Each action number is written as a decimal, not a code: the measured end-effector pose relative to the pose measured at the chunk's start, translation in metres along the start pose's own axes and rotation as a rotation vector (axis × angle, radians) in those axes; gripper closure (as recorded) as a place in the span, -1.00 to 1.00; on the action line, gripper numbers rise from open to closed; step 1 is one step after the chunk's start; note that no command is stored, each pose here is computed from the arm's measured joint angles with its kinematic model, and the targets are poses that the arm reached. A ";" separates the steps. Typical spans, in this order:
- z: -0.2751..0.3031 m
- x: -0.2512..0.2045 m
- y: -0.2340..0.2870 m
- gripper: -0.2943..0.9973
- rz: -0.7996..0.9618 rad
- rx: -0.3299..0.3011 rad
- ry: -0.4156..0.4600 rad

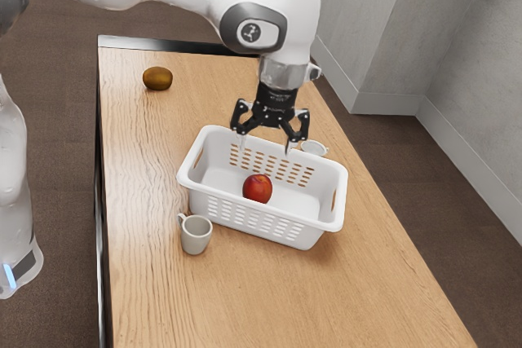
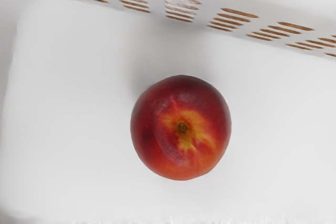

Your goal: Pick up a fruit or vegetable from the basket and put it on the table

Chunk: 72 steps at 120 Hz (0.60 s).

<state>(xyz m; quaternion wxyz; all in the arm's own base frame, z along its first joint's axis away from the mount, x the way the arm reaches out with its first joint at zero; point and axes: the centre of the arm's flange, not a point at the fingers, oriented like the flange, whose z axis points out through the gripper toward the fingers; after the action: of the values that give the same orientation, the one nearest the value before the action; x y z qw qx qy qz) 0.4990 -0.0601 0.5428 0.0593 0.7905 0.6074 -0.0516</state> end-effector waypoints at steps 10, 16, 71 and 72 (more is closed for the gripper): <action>0.012 0.004 0.003 -0.54 0.024 -0.002 -0.023; 0.020 0.006 0.007 -0.54 0.041 0.001 -0.034; 0.049 0.023 0.001 -0.54 0.232 -0.033 -0.028; 0.049 0.023 0.001 -0.54 0.235 -0.034 -0.027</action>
<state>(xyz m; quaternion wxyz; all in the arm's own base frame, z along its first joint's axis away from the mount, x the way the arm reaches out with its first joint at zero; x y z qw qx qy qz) 0.5056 -0.0458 0.4910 0.0864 0.8544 0.5104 -0.0448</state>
